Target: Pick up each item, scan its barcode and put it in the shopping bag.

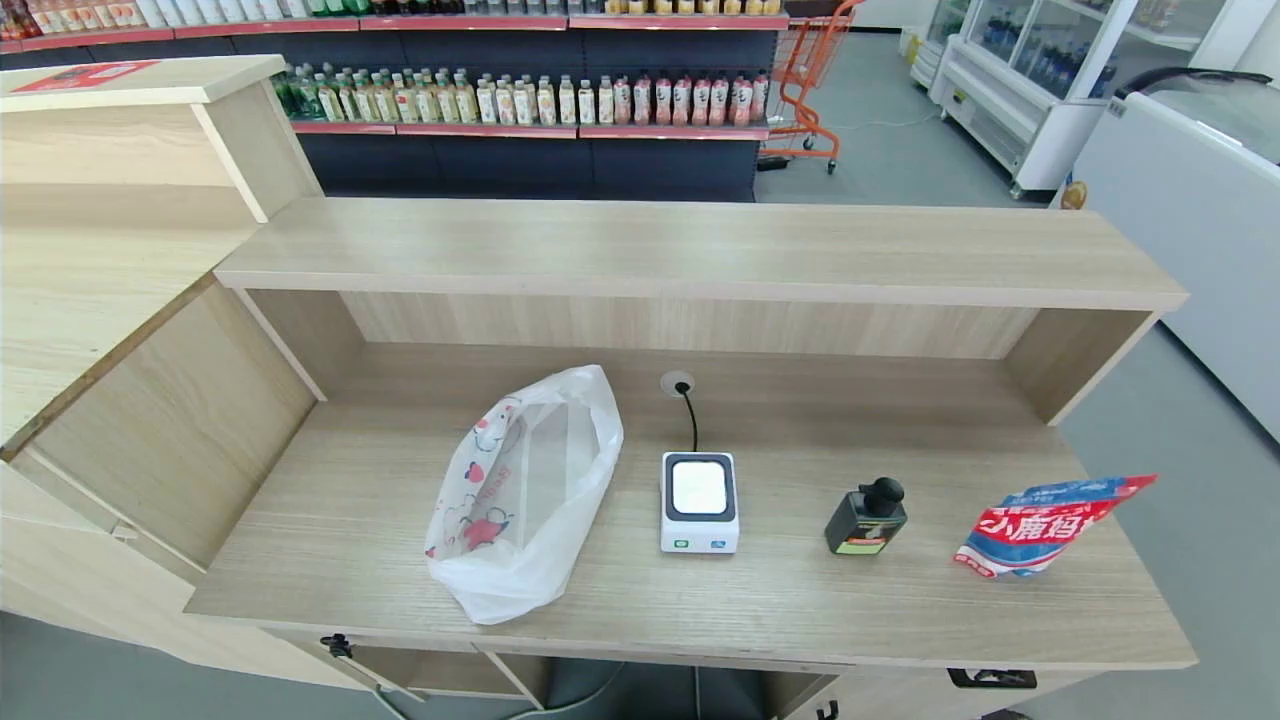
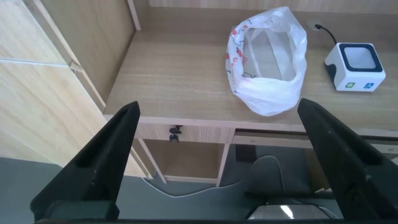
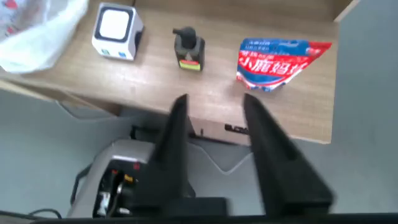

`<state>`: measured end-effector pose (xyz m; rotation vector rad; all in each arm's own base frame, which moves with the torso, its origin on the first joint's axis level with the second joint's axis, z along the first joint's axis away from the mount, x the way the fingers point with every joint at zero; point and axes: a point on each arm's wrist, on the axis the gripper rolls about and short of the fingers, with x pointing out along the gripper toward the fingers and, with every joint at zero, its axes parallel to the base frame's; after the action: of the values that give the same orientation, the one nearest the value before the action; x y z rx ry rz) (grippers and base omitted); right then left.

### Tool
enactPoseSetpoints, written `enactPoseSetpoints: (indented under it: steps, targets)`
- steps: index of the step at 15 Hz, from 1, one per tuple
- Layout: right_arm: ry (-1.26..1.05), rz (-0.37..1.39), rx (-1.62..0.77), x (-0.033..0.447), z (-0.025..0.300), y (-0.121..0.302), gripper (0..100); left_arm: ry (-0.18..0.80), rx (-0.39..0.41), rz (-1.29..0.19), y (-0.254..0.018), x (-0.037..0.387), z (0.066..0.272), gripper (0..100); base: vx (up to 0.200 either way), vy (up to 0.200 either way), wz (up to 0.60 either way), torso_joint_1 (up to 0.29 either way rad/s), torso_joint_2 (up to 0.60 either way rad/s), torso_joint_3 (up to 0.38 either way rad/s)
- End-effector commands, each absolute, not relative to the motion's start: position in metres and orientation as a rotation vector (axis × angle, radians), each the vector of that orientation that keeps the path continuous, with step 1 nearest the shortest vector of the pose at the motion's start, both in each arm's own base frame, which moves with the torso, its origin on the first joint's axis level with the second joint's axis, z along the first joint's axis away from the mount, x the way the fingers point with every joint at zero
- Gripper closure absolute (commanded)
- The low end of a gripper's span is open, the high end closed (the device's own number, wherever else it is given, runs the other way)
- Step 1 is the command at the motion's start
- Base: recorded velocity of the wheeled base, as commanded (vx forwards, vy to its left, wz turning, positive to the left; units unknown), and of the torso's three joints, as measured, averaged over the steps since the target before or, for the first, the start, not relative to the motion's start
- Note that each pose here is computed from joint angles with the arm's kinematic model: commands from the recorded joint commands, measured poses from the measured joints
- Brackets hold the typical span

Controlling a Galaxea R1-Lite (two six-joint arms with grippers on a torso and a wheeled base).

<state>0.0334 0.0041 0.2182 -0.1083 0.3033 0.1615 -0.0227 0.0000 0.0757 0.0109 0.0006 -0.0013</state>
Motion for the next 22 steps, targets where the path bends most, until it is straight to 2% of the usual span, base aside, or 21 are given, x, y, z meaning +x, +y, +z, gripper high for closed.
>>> enactPoseSetpoints:
  steps: [1,4,8,14,22]
  targets:
    - [0.692,0.21,-0.195,0.127,0.198,0.012,0,0.002,0.011,-0.002,0.0,-0.023,0.076,0,0.0,0.0,0.0,0.0,0.0,0.0]
    - [0.899,0.271,-0.312,0.173,0.166,0.013,0,0.002,0.011,0.0,0.0,-0.023,0.076,0,0.0,0.0,0.0,0.0,0.0,0.0]
    - [0.969,0.357,-0.487,0.225,0.131,0.006,0,0.002,0.011,0.0,0.0,-0.023,0.076,0,0.0,0.0,0.0,0.0,0.0,0.0]
    - [0.911,0.446,-0.614,0.273,0.097,0.017,0,0.002,0.011,-0.002,0.0,-0.023,0.076,0,0.0,0.0,0.0,0.0,0.0,0.0]
    - [0.823,0.532,-0.663,0.326,0.079,0.053,0,0.002,0.011,-0.002,0.0,-0.023,0.076,0,0.0,0.0,0.0,0.0,0.0,0.0]
